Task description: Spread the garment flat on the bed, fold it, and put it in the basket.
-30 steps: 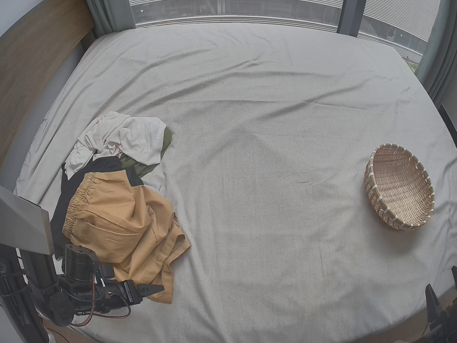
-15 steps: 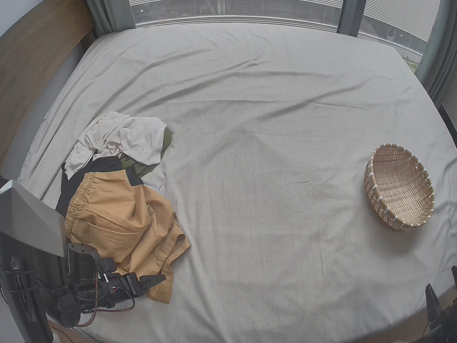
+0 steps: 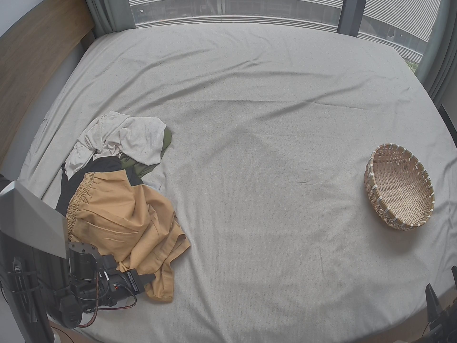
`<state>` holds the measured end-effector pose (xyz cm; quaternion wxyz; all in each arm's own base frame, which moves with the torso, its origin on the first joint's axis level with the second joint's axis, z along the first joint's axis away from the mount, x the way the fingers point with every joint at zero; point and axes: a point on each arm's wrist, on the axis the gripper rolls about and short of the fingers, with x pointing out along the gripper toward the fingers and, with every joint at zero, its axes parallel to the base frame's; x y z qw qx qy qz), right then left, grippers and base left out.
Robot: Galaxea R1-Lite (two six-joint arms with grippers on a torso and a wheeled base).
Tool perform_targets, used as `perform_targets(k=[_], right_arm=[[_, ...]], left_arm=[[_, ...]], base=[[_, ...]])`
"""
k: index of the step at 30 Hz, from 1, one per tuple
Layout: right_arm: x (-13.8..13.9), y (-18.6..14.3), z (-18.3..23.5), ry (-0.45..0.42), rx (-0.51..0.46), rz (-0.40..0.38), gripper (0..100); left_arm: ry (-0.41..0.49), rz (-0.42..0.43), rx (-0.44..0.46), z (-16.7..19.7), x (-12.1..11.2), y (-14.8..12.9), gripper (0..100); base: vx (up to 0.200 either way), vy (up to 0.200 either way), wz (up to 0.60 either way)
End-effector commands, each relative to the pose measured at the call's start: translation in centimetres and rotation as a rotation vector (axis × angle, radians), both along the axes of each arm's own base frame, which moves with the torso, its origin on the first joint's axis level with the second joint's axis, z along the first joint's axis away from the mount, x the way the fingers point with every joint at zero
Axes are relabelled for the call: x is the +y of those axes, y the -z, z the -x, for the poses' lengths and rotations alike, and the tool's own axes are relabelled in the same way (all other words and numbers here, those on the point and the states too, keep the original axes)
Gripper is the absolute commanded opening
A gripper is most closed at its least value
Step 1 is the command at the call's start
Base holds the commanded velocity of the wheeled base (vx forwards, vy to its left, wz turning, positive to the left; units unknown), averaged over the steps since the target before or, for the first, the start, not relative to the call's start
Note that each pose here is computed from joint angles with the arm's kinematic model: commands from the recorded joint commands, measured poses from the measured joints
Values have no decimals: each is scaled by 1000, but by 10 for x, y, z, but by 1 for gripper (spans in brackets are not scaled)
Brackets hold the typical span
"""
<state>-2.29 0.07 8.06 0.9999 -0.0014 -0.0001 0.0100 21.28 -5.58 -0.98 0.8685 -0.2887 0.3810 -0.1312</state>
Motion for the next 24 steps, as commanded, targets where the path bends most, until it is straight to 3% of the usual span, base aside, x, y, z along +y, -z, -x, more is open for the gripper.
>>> perform_targets(k=[1, 9, 13, 18, 24], right_arm=[[0, 5, 0, -1, 3, 0, 100], [0, 5, 0, 0, 5, -1, 100], [0, 5, 0, 0, 5, -3, 100], [0, 5, 0, 2, 5, -1, 100], [0, 5, 0, 0, 5, -1, 100]], left_arm=[[1, -4, 19, 4, 1, 1, 0], [38, 0, 4, 7, -9, -3, 0], [81, 35, 18, 13, -26, -5, 0], [49, 63, 27, 14, -36, -7, 0], [61, 77, -43, 9, -50, -16, 0]], base=[[0, 0, 0], [0, 0, 0], [0, 0, 0], [0, 0, 0], [0, 0, 0]])
